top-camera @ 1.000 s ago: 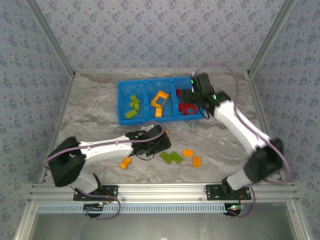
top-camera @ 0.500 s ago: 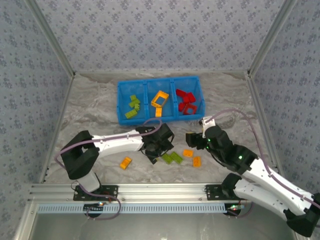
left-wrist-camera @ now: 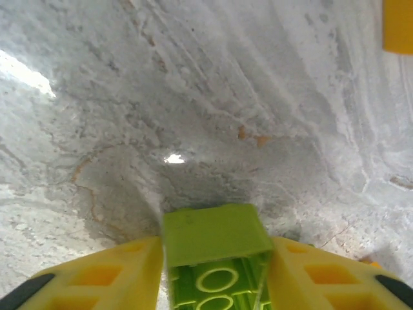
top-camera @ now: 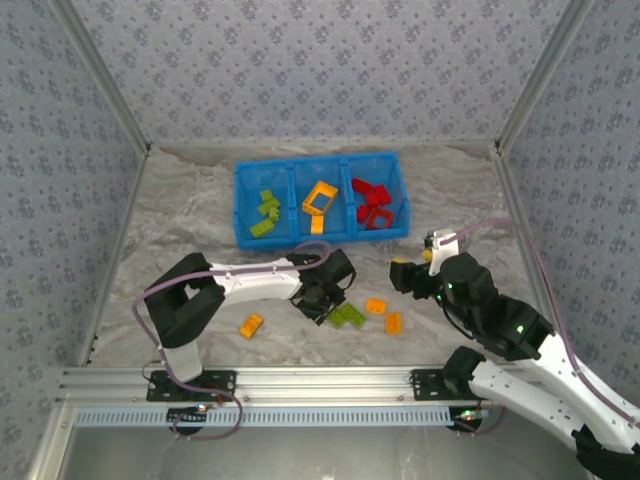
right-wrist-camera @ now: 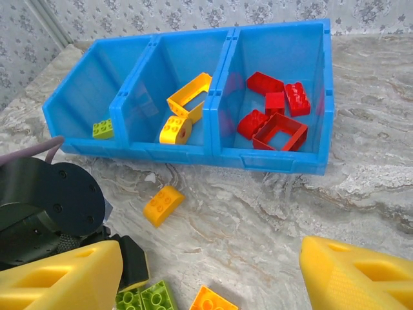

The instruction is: Sort the legos into containers by color

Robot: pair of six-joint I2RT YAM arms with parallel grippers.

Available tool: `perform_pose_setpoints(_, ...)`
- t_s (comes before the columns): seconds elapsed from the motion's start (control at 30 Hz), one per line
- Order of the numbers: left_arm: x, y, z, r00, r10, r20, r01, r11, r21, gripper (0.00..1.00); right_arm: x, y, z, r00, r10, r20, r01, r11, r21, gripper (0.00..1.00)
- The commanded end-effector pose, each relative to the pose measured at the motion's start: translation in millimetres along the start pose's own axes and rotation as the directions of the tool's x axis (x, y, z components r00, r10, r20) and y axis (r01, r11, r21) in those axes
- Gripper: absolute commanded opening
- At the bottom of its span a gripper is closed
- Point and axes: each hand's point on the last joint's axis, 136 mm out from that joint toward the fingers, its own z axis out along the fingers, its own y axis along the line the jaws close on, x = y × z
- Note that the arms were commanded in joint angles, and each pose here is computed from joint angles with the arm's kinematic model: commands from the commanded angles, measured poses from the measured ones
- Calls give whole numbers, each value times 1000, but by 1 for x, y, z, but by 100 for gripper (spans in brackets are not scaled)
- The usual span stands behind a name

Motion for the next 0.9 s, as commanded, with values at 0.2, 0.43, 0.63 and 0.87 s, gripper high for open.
perform_pose_setpoints(0.2,-28,0,-47,982,70,174,-73,997,12,28,-1,5,-11,1000,-16,-23,15,999,-35,75)
perform_pose_setpoints(0.43,-91,21,-126,928,167,333,-166,986,-33,27,-2,41,-13,997,-57,54,68,967,-245,74)
perform_pose_setpoints(0.63,-165,15,-189,859,244,451,-232,969,-83,27,-8,75,13,990,-108,88,129,947,-293,74)
perform_pose_setpoints(0.87,-245,-10,-211,832,270,485,-243,963,-120,27,-27,117,53,983,-100,157,144,944,-296,76)
